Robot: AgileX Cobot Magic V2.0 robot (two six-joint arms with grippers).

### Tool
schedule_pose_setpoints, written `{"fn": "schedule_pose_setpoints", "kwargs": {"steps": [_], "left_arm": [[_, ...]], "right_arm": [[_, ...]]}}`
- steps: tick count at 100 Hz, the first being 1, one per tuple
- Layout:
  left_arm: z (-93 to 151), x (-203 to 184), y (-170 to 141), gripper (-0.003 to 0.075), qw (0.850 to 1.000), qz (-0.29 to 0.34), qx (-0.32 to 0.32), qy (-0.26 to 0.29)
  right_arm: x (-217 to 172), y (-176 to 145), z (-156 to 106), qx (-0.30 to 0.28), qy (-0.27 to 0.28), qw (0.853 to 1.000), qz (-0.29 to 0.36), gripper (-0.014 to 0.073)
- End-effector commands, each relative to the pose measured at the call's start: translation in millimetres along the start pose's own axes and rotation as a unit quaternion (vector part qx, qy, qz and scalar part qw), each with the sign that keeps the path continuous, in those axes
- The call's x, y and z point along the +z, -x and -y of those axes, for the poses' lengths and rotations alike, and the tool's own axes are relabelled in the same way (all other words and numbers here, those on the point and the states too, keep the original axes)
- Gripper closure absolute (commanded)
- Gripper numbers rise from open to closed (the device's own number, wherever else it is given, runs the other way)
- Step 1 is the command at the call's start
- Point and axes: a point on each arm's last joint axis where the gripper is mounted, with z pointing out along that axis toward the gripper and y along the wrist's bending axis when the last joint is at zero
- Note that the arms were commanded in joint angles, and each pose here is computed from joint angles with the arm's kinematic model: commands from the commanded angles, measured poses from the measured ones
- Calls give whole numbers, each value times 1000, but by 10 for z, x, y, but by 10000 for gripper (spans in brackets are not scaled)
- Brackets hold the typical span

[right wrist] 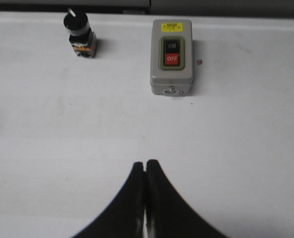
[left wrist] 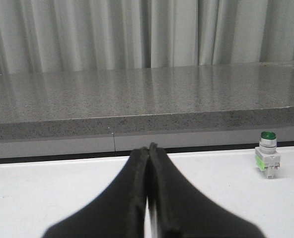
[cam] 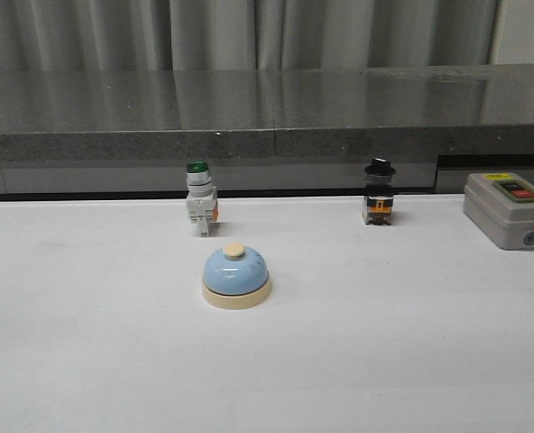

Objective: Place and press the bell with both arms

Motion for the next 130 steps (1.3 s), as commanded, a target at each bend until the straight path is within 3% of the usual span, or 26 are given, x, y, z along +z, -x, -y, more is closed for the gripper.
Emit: {"fn": "schedule_pose_setpoints", "kwargs": {"steps": [1, 25, 52, 63, 79, 114, 130], "left_arm": [[-6, -25, 21, 739, 999, 46, -4, 3], [-6, -25, 21, 739, 999, 46, -4, 3], [-6, -25, 21, 739, 999, 46, -4, 3], [-6, -25, 21, 739, 999, 46, -4, 3], [-6, -25, 21, 739, 999, 46, -4, 3], [-6, -25, 21, 739, 999, 46, -4, 3], [-6, -25, 21, 739, 999, 46, -4, 3]], "right_arm": [[-218, 39, 5, 2, 8, 996, 91, 654], [-555, -340, 44, 1, 21, 977, 211, 654], [-645, -790, 92, 1, 30, 954, 297, 654], [-680, -952, 114, -7, 31, 936, 351, 654], [-748, -1148, 136, -22, 31, 897, 440, 654], [-393, -1351, 156, -24, 30, 915, 401, 654], [-184, -1509, 167, -25, 34, 912, 407, 654]]}}
